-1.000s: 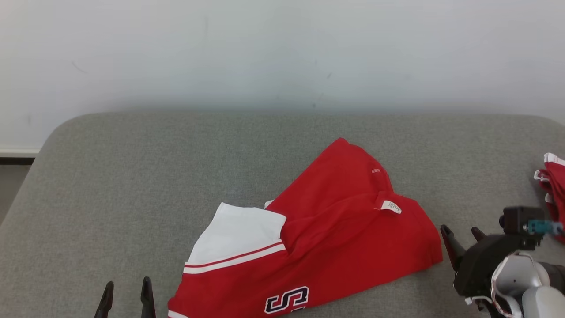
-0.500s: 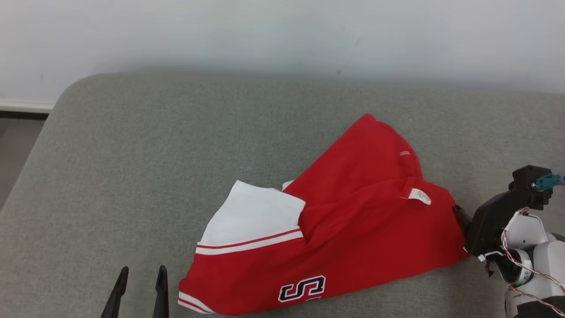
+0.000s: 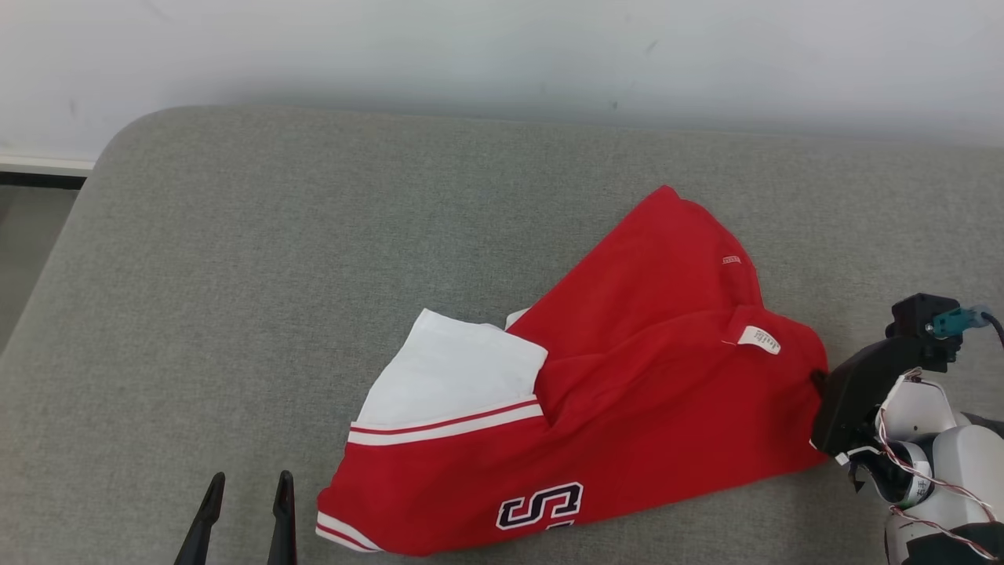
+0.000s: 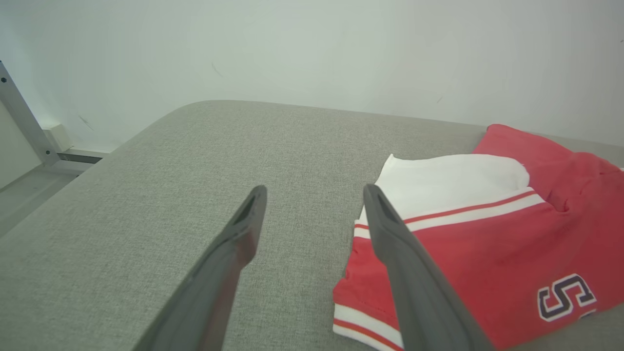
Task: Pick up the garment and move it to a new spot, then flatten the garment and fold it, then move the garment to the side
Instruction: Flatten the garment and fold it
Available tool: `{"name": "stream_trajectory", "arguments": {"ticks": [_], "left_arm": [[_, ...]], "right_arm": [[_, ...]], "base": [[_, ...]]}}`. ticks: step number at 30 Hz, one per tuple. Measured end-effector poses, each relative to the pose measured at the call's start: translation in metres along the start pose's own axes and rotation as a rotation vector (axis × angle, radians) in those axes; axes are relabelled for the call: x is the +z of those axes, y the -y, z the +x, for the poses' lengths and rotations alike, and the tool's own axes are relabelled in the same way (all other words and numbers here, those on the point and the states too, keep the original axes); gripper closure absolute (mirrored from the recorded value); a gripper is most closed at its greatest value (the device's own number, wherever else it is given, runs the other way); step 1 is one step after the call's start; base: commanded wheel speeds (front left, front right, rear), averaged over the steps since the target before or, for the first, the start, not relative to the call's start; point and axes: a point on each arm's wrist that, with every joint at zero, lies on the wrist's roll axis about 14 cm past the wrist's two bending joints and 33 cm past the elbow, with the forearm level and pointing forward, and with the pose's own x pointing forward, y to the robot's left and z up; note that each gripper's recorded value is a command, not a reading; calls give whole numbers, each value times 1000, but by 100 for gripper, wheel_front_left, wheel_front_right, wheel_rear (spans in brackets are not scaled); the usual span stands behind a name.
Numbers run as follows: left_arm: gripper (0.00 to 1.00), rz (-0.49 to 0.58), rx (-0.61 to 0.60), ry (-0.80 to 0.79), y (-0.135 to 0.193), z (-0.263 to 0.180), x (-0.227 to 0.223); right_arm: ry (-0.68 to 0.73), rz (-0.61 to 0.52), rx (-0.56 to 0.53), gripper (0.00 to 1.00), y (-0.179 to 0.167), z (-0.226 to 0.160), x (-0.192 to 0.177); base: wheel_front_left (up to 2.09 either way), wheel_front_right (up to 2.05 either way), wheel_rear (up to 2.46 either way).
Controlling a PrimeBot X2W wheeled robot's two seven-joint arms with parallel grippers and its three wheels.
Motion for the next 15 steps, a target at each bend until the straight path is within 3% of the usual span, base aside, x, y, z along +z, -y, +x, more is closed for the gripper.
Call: {"name": "stream_trajectory", "arguments": {"ticks": [8, 15], "left_arm": [[0, -7, -17, 9, 6, 4, 2], [0, -18, -38, 10, 14, 8, 1]], "right_arm": [[133, -7, -14, 100, 14, -24, 15], [184, 11, -69, 100, 38, -65, -18]], "base": [[0, 0, 0], [0, 0, 0]]}}
